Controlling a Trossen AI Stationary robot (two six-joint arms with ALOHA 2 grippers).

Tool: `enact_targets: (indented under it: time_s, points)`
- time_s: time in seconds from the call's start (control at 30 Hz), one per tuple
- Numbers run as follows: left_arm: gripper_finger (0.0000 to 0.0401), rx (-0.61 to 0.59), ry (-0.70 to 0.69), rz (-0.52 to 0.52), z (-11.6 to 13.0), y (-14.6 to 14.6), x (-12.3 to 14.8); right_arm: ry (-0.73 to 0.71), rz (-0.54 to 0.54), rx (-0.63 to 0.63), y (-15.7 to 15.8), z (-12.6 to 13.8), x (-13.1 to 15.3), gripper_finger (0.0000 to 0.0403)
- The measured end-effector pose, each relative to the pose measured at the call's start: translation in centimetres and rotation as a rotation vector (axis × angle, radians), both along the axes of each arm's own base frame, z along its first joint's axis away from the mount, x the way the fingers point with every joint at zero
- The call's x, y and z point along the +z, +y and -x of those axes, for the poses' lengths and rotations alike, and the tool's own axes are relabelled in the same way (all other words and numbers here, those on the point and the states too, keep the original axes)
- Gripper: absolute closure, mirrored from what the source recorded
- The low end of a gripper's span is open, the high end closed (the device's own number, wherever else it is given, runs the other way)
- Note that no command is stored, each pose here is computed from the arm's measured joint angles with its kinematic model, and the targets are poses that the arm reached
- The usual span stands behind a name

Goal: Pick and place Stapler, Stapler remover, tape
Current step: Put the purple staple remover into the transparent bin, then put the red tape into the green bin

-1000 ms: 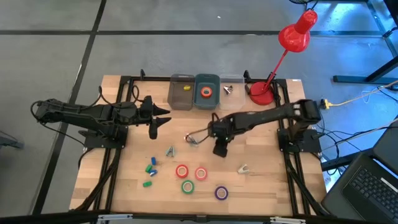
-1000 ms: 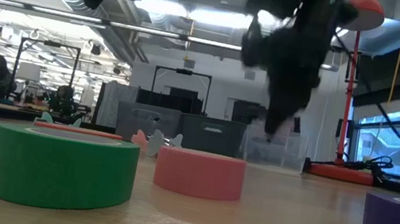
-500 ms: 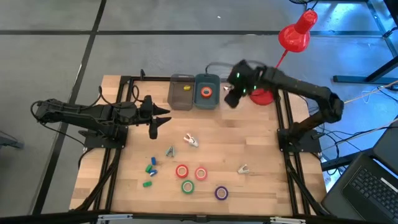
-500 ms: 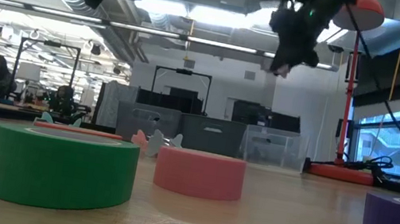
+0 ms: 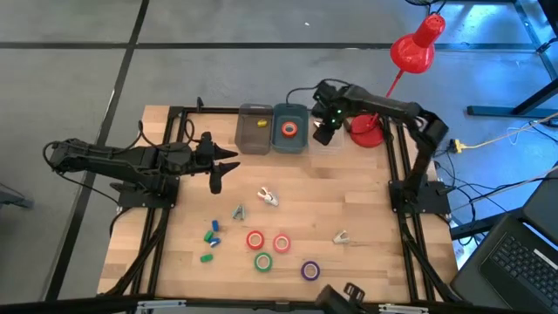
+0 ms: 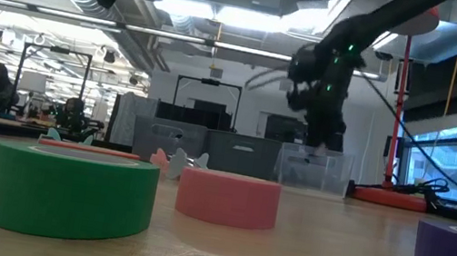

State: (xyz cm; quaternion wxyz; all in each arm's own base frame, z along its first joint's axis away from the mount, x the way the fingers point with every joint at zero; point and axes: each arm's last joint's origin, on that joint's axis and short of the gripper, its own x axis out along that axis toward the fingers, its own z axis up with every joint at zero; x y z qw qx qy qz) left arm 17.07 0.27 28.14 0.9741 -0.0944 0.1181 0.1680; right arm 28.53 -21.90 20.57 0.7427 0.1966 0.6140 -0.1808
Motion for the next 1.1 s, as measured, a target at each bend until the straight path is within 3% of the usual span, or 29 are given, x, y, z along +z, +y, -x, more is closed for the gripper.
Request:
enact_targets:
  time_s: [0.2, 0.4, 0.63, 0.8, 0.93, 1.1]
  points:
    - [0.0249, 0.0, 0.0, 0.0, 0.0, 0.0, 0.0, 0.079, -0.032, 0.026, -0.6, -0.5, -2.9, 0.0319]
    - [0.0249, 0.0, 0.001, 0.0, 0.0, 0.0, 0.0, 0.096, 0.008, 0.006, -0.8, -0.5, -3.0, 0.0308]
    - [0.0249, -0.001, 0.0, 0.0, 0.0, 0.0, 0.0, 0.09, 0.001, -0.064, -0.8, -0.5, -2.9, 0.0133]
    - [0.0249, -0.001, 0.0, 0.0, 0.0, 0.0, 0.0, 0.087, -0.001, -0.091, -0.7, -0.4, -2.6, 0.0071]
    - [0.0249, -0.008, 0.001, 0.002, 0.0, 0.0, 0.0, 0.032, 0.021, -0.095, -0.1, -0.3, -0.6, 0.0065]
    - [0.0249, -0.124, 0.001, 0.051, -0.1, -0.4, -0.1, -0.156, 0.016, -0.066, 3.2, 0.1, 5.1, 0.0076]
